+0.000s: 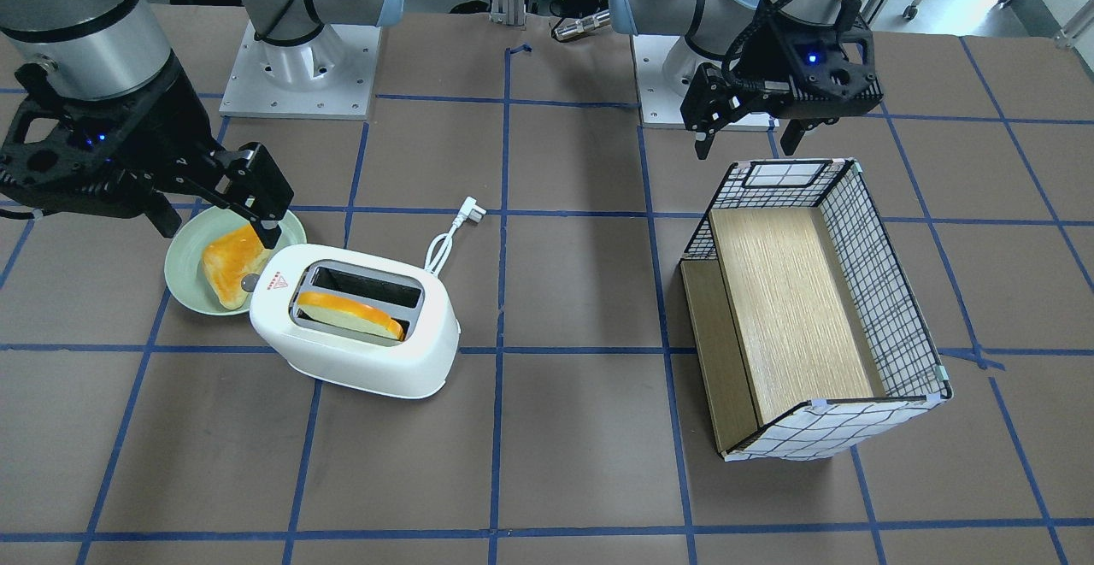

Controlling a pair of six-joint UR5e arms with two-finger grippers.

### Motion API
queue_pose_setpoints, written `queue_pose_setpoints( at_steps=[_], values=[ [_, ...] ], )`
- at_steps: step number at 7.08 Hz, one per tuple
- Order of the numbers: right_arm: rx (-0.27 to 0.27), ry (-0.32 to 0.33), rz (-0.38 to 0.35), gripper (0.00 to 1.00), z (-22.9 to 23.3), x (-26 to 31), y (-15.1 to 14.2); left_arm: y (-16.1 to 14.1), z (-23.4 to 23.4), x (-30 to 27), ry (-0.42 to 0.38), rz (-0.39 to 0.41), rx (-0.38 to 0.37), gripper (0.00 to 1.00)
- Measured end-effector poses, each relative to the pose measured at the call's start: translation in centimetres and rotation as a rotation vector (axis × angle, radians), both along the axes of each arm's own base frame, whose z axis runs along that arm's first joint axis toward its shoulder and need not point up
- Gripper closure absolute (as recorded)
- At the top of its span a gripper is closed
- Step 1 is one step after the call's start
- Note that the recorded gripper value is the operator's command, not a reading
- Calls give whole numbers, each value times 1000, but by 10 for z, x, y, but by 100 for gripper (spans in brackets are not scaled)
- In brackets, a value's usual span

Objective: Press toaster with right arm

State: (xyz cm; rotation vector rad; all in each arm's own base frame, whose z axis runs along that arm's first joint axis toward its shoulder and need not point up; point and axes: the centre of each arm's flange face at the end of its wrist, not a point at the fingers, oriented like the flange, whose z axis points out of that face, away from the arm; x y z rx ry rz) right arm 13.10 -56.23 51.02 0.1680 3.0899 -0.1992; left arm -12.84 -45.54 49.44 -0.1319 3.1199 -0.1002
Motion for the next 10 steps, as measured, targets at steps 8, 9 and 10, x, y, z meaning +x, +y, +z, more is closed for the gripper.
queue_pose_setpoints(
  at_steps=[8,9,10],
  values=[
    [7,22,70,0,-2,0,0,0,0,0,-1,0,0,0],
    [7,30,70,0,-2,-1,0,0,0,0,-1,0,0,0],
    [8,44,69,0,-2,-2,0,0,0,0,-1,0,1,0]
  ],
)
